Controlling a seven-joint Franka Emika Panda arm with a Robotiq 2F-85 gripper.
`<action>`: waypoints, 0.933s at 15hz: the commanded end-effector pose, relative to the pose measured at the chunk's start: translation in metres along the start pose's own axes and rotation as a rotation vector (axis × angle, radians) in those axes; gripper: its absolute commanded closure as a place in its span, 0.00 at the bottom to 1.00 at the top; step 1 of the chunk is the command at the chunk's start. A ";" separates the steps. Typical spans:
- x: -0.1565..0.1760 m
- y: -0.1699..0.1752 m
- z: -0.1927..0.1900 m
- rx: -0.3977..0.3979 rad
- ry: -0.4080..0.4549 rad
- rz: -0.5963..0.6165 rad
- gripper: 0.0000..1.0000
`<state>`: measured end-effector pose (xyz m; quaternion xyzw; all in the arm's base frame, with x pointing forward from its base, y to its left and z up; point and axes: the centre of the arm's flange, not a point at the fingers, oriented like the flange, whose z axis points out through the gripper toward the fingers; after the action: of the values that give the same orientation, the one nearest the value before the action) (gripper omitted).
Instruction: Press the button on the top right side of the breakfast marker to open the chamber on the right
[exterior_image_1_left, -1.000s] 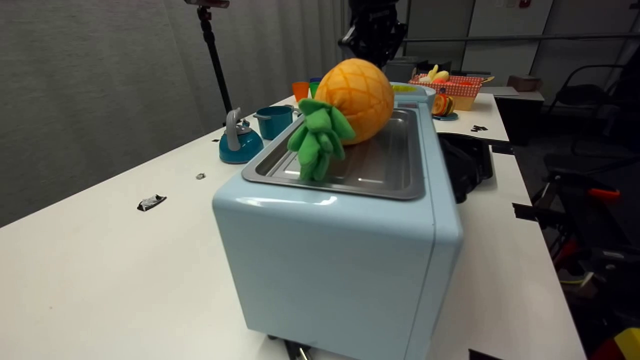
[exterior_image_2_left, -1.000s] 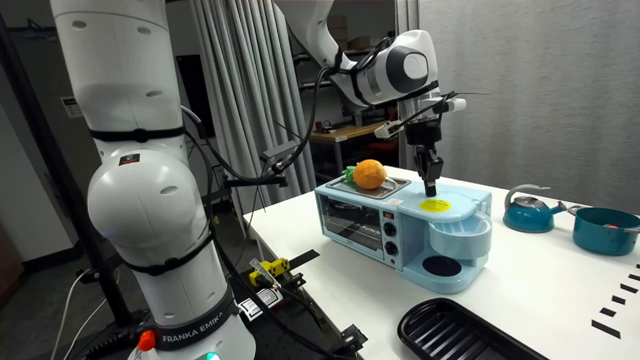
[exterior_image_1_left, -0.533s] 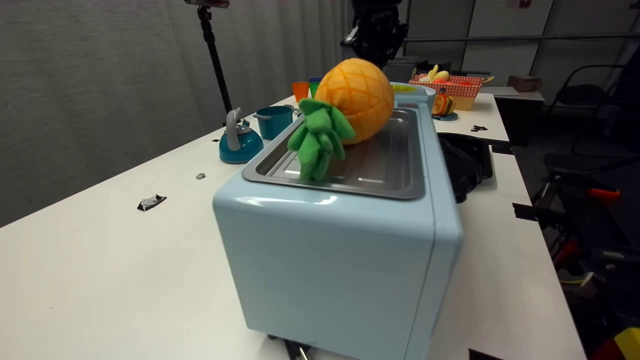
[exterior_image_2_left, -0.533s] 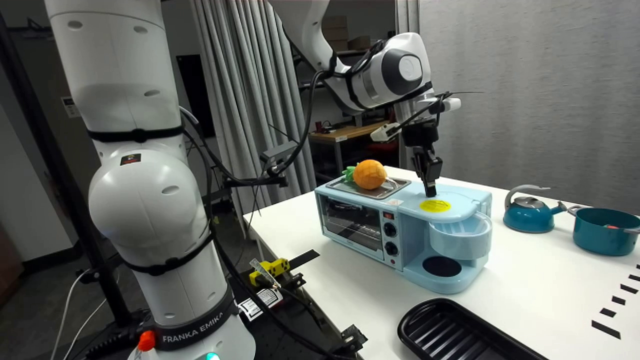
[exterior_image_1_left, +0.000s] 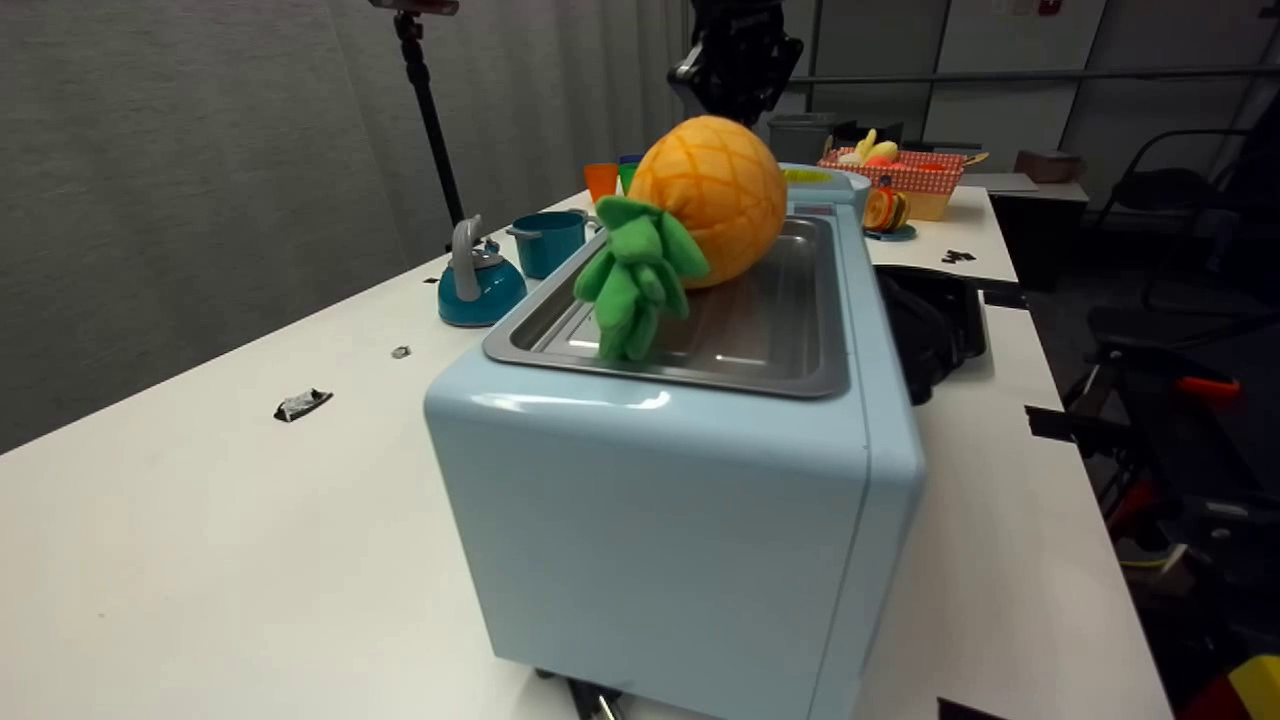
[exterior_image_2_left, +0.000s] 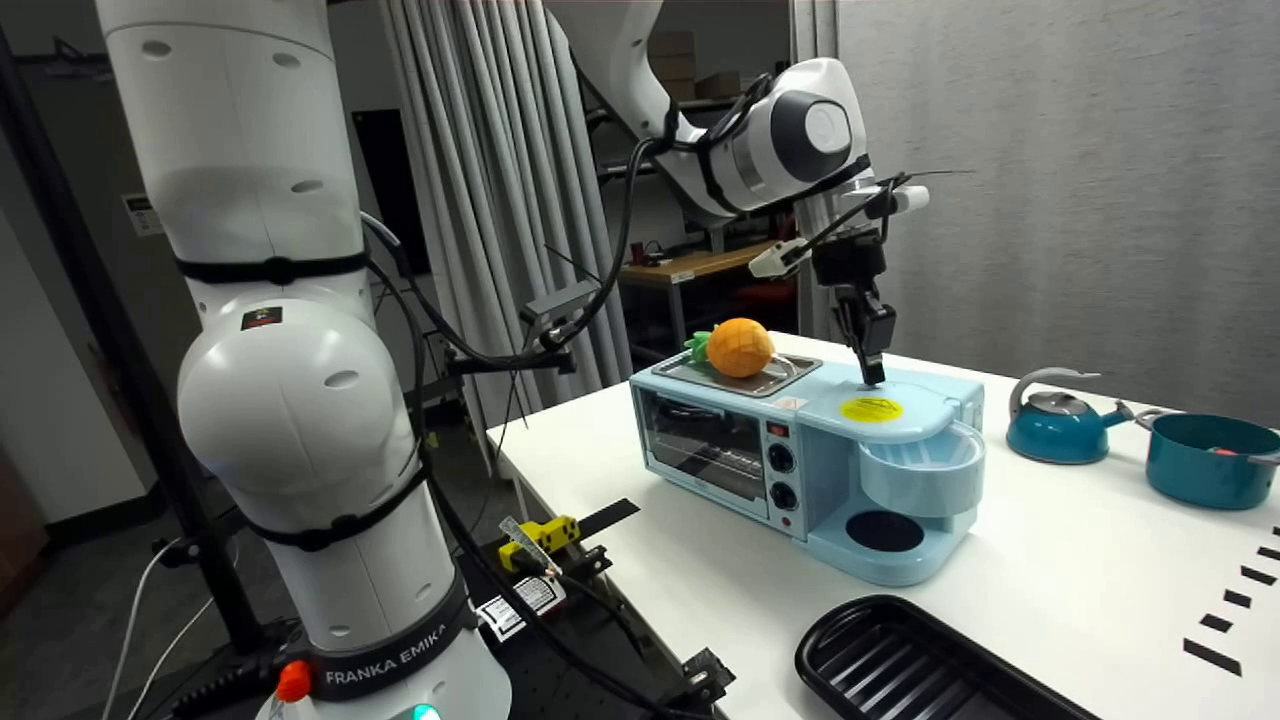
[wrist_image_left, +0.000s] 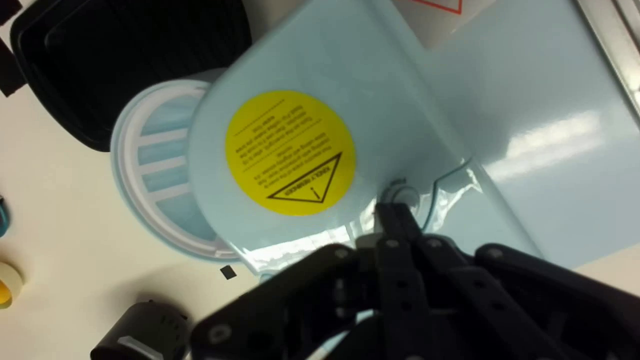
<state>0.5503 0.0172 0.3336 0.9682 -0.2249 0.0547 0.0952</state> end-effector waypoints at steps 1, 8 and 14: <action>0.028 -0.009 -0.006 0.010 0.023 0.026 1.00; 0.032 -0.014 -0.031 0.034 0.031 0.015 1.00; 0.025 -0.006 -0.044 0.014 -0.026 -0.031 1.00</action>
<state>0.5757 0.0225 0.3636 0.9692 -0.2213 0.0658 0.0856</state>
